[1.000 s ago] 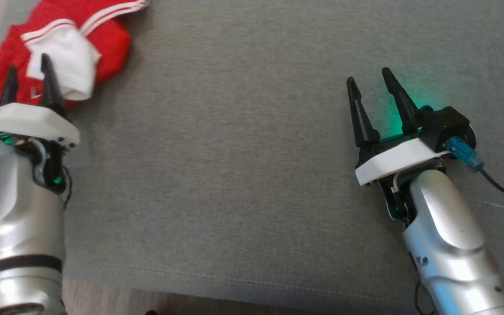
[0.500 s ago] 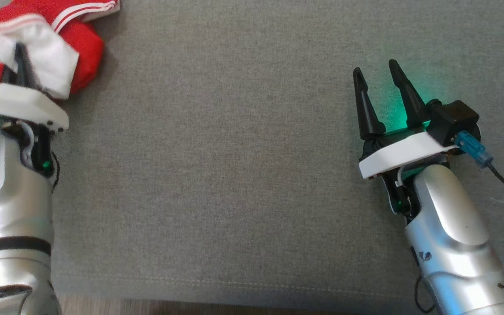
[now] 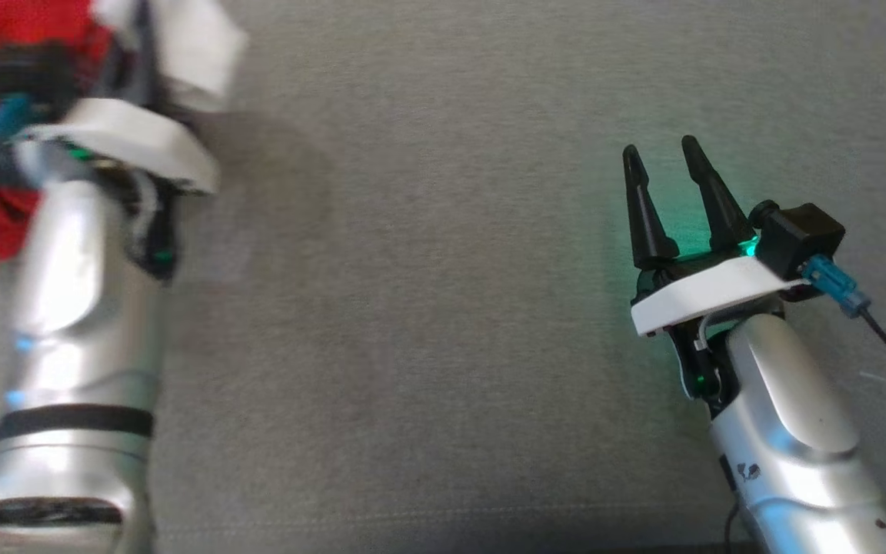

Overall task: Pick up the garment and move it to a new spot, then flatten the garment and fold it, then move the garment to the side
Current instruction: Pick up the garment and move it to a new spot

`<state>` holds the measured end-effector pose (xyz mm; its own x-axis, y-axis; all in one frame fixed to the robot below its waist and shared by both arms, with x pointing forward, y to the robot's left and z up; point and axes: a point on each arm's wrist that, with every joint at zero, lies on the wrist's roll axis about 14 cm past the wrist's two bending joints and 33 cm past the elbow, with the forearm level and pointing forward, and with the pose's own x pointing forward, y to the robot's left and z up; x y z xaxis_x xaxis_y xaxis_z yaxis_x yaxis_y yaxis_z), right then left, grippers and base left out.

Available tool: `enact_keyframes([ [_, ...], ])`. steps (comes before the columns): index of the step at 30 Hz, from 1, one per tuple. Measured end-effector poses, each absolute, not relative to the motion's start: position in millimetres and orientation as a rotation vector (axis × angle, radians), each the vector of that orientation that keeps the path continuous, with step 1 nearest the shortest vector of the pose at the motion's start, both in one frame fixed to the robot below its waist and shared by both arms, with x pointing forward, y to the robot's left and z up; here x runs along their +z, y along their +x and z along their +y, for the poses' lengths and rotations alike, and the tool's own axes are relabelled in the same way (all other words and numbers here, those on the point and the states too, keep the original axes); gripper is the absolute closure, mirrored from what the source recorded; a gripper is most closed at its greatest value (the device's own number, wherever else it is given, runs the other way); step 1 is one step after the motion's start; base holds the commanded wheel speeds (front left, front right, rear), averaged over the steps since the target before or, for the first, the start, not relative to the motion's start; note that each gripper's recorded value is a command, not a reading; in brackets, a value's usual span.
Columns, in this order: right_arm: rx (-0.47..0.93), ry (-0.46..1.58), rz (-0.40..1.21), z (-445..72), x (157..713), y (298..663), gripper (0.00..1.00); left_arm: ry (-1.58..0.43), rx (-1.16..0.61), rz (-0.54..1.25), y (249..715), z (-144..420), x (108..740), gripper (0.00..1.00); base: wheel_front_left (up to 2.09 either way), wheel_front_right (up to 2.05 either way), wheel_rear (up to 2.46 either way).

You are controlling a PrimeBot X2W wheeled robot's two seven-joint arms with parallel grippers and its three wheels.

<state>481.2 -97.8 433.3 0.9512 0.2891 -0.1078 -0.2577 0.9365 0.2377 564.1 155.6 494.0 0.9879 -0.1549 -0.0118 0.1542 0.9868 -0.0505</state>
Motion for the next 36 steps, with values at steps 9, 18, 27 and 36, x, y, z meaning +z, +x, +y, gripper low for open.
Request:
enact_keyframes([
  [9,0.147,0.228,0.102,-150.5,448.0,469.3,0.00,-0.098,-0.532,0.028,550.4,0.1,487.0,1.00,0.00,0.00,0.00],
  [18,0.030,0.228,0.098,-195.2,452.5,446.3,0.00,-0.270,-0.842,0.089,496.1,-114.0,480.6,1.00,0.00,0.00,0.00],
  [27,-0.013,0.229,0.090,-209.9,457.1,433.6,0.00,-0.314,-0.889,0.116,463.4,-142.4,481.8,0.00,0.00,0.00,0.00],
  [36,0.058,0.237,0.107,-182.6,451.5,438.1,0.00,-0.294,-0.620,0.200,466.2,-65.3,439.4,0.00,0.00,0.00,0.00],
])
